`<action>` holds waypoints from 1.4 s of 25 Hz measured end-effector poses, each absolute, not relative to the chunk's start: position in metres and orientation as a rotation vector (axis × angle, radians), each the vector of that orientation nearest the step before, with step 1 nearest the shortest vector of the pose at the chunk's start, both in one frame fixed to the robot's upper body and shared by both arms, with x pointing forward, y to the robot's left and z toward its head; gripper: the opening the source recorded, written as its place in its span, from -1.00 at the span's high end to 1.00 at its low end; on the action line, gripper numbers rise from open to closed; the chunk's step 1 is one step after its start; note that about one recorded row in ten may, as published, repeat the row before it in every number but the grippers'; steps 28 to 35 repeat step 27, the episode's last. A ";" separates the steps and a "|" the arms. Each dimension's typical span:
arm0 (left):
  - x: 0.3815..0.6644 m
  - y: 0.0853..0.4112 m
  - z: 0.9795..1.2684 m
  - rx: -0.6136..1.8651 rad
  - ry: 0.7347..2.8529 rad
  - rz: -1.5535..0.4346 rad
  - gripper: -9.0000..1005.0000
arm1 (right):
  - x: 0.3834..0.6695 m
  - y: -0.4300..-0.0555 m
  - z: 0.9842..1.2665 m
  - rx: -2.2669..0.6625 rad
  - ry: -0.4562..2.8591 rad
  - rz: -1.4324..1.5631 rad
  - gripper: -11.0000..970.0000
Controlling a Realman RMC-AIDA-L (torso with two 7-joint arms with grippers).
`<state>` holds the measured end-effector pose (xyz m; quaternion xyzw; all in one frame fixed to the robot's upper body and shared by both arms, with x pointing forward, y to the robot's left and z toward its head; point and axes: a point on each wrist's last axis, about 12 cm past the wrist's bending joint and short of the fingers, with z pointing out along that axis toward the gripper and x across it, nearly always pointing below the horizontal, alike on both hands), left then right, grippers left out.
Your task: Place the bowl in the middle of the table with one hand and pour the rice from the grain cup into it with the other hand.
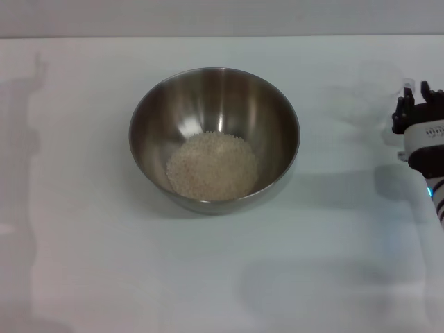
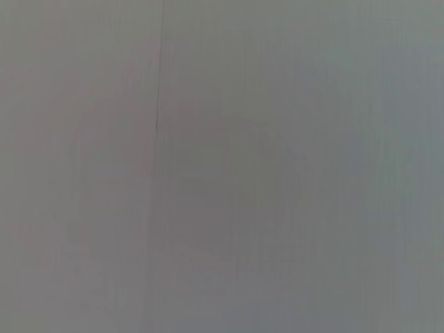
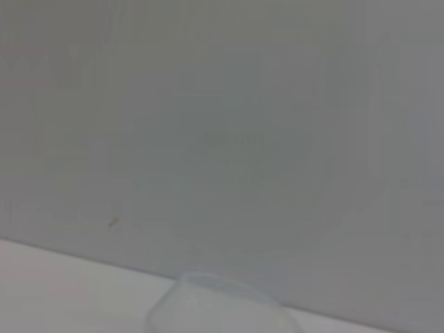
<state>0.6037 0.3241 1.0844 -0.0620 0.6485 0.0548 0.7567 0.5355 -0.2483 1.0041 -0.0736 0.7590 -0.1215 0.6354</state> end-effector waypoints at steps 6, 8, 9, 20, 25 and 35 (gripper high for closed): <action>0.604 0.324 1.084 -0.135 1.413 0.120 -0.68 | 0.521 -0.253 1.001 -0.126 1.727 -0.289 0.58; 0.604 0.324 1.084 -0.135 1.413 0.120 -0.68 | 0.517 -0.255 1.000 -0.119 1.724 -0.298 0.43; 0.604 0.324 1.084 -0.135 1.413 0.120 -0.68 | 0.515 -0.255 0.999 -0.115 1.722 -0.300 0.36; 0.602 0.325 1.081 -0.134 1.430 0.123 -0.68 | 0.483 -0.253 1.005 -0.073 1.596 -0.318 -0.14; 0.593 0.323 1.071 -0.102 1.460 0.112 -0.68 | 0.486 -0.258 1.009 0.001 1.559 -0.254 -0.14; 0.587 0.322 1.065 -0.072 1.475 0.112 -0.68 | 0.491 -0.263 1.011 -0.002 1.546 -0.247 -0.14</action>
